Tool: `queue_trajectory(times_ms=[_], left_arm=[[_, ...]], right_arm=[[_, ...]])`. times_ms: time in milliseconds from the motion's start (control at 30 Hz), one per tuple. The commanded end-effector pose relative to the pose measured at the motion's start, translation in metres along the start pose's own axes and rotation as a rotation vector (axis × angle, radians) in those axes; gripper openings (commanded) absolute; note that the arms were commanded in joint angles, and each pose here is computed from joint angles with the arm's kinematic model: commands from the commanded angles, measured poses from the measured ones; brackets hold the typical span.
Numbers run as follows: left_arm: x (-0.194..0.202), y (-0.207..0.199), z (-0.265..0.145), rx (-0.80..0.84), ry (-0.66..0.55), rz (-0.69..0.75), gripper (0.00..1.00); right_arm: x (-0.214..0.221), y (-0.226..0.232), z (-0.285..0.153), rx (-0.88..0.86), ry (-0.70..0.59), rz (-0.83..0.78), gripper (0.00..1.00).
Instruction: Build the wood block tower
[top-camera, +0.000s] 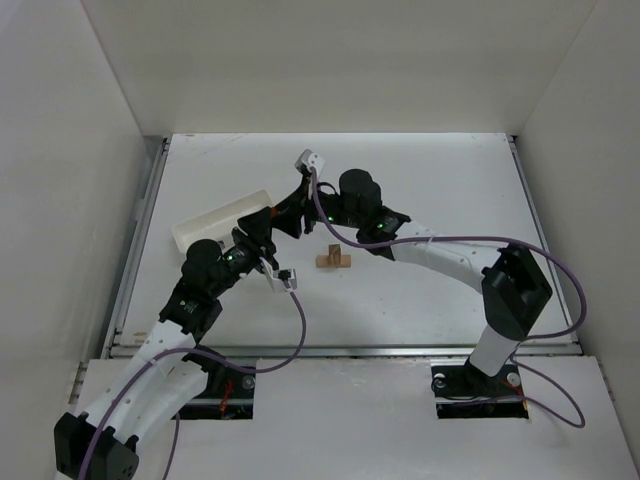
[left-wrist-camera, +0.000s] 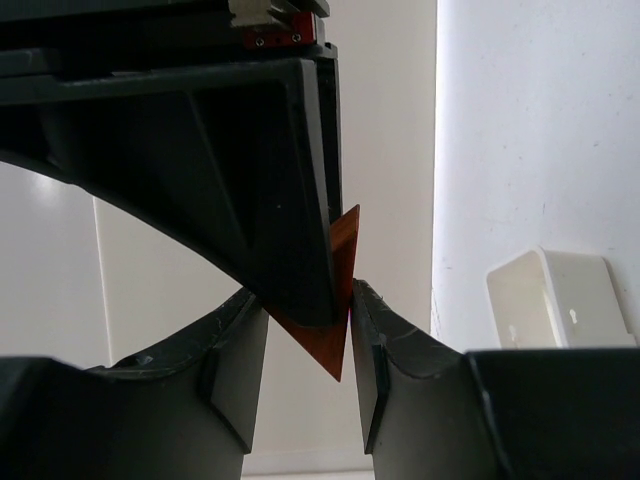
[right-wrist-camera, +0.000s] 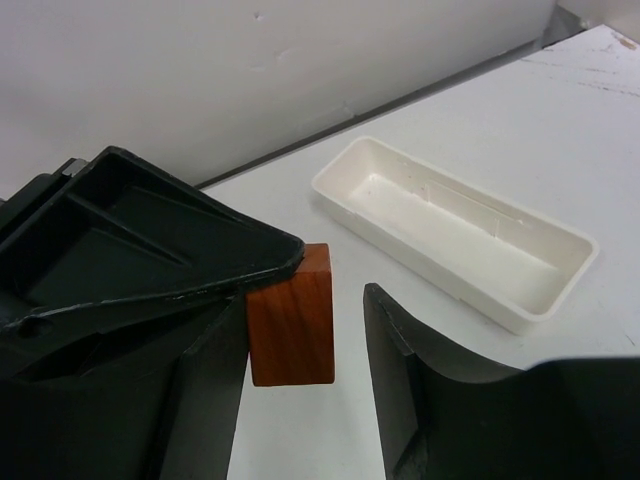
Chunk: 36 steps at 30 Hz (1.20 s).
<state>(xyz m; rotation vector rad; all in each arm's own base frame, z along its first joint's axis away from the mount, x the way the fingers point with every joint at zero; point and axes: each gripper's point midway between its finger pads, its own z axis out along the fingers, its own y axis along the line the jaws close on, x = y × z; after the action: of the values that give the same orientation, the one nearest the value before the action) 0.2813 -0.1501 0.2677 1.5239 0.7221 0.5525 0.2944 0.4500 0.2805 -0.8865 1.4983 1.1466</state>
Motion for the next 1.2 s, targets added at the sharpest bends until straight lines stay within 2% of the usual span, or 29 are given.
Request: queue_trajectory(times_ms=[0, 233, 367, 400, 667, 800, 833, 867, 933, 967, 1033, 1100, 1167], left_arm=[[-0.009, 0.028, -0.003, -0.084, -0.032, 0.027, 0.04], [-0.003, 0.031, -0.003, -0.095, -0.002, -0.003, 0.04], [-0.005, 0.032, -0.003, -0.094, -0.012, 0.006, 0.04], [-0.005, 0.032, -0.003, -0.094, -0.012, 0.006, 0.04], [-0.008, 0.029, -0.003, -0.081, -0.03, 0.003, 0.06], [-0.012, 0.02, -0.005, -0.025, -0.045, -0.015, 0.41], [-0.012, 0.018, -0.006, -0.012, -0.044, -0.029, 0.6], [-0.012, 0.022, -0.007, -0.011, -0.044, -0.038, 0.68], [-0.013, 0.018, -0.008, 0.021, -0.042, -0.085, 0.79], [-0.013, 0.018, -0.009, 0.026, -0.041, -0.103, 0.9], [-0.013, 0.024, -0.013, 0.043, -0.029, -0.146, 0.98], [-0.017, 0.041, -0.019, 0.024, -0.031, -0.229, 1.0], [-0.019, 0.037, -0.022, 0.079, -0.019, -0.317, 1.0]], right_arm=[[-0.027, 0.009, 0.006, -0.036, -0.067, -0.046, 0.54], [-0.027, 0.009, 0.006, -0.036, -0.067, -0.046, 0.56], [-0.023, 0.007, 0.008, -0.034, -0.059, -0.042, 0.45], [-0.023, 0.007, 0.008, -0.034, -0.059, -0.042, 0.39], [-0.03, 0.013, 0.008, -0.065, -0.069, -0.051, 0.22], [-0.022, 0.008, 0.008, -0.05, -0.055, -0.069, 0.09], [-0.028, 0.008, 0.006, -0.038, -0.068, -0.074, 0.07], [-0.031, 0.009, 0.003, -0.038, -0.07, -0.101, 0.06], [-0.03, 0.004, 0.001, -0.005, -0.065, -0.114, 0.04], [-0.028, 0.001, 0.001, 0.006, -0.057, -0.129, 0.03], [-0.025, -0.004, -0.002, 0.039, -0.036, -0.126, 0.01], [-0.021, -0.011, -0.005, 0.06, -0.02, -0.129, 0.0], [-0.024, -0.025, -0.013, 0.092, -0.011, -0.122, 0.0]])
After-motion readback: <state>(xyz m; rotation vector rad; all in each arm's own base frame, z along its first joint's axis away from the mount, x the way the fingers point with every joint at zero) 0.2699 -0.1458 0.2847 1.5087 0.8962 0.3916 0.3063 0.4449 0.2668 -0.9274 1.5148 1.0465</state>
